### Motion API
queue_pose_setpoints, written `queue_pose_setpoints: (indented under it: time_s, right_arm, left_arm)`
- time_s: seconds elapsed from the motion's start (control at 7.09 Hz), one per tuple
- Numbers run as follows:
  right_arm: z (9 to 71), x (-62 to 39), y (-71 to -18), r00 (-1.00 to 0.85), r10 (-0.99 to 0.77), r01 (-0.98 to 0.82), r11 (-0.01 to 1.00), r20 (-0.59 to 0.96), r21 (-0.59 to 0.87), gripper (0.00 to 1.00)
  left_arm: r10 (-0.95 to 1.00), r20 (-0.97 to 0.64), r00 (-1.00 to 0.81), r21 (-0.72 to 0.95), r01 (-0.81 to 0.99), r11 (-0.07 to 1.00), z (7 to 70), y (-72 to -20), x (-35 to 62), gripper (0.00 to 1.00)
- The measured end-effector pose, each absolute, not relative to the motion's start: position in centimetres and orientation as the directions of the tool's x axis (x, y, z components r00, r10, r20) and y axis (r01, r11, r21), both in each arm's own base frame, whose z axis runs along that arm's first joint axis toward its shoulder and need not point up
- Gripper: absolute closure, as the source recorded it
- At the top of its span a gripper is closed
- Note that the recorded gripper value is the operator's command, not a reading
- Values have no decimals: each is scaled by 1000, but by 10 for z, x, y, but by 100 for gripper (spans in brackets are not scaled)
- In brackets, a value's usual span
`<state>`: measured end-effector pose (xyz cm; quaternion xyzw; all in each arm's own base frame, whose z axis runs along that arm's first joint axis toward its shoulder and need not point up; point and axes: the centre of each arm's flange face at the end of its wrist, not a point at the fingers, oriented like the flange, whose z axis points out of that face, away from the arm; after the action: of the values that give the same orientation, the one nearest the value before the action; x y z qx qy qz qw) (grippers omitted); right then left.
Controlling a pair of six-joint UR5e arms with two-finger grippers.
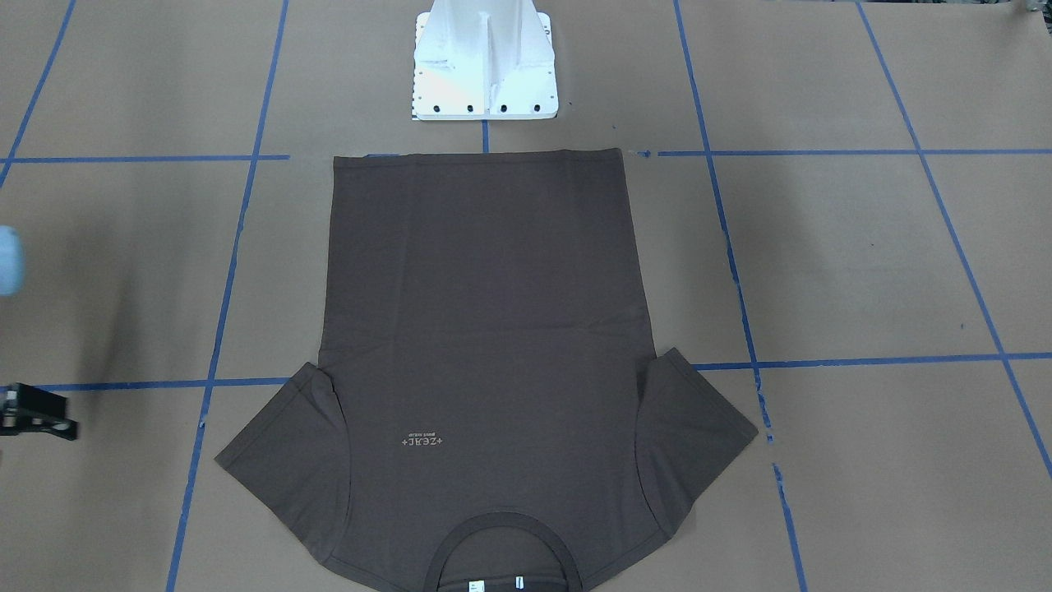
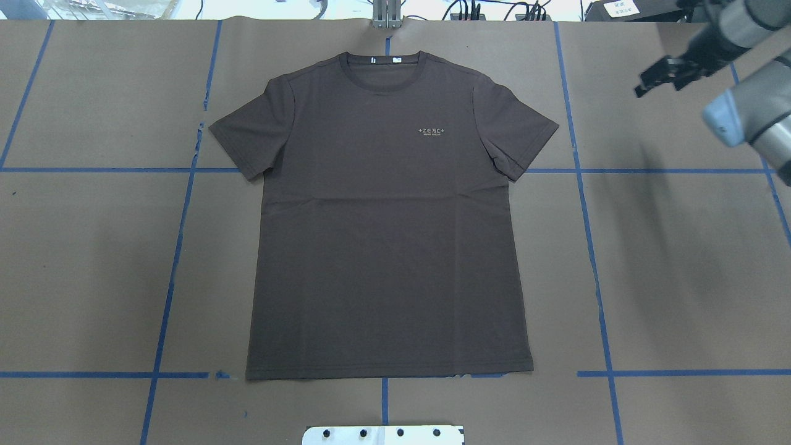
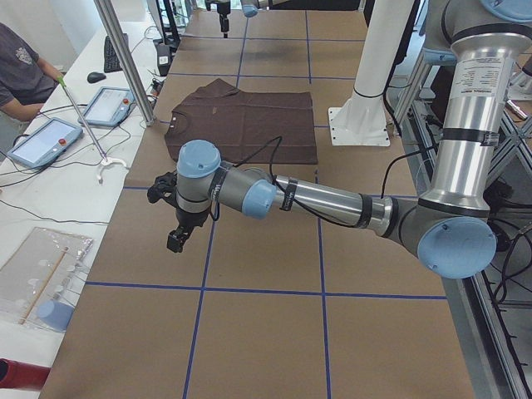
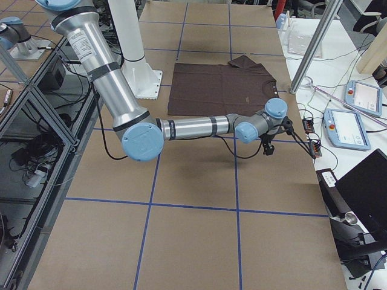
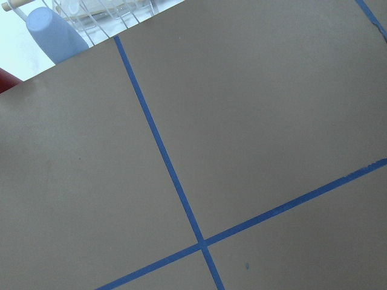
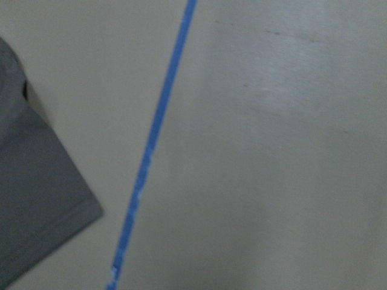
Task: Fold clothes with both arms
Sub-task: 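Move the right gripper down to the sleeve nearest it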
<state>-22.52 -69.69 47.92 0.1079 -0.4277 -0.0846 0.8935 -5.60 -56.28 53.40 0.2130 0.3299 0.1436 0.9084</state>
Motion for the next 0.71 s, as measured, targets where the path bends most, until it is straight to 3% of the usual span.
queue_pose_setpoints:
  time_s: [0.28, 0.71]
  right_arm:
    - [420, -327, -694, 668, -163, -22, 971, 726, 238, 0]
    - [435, -381, -688, 680, -133, -43, 974, 721, 221, 1]
  left_arm:
    - [403, -538, 740, 484, -120, 867, 534, -565, -56, 0]
    - [419, -576, 702, 489, -115, 864, 531, -564, -52, 0]
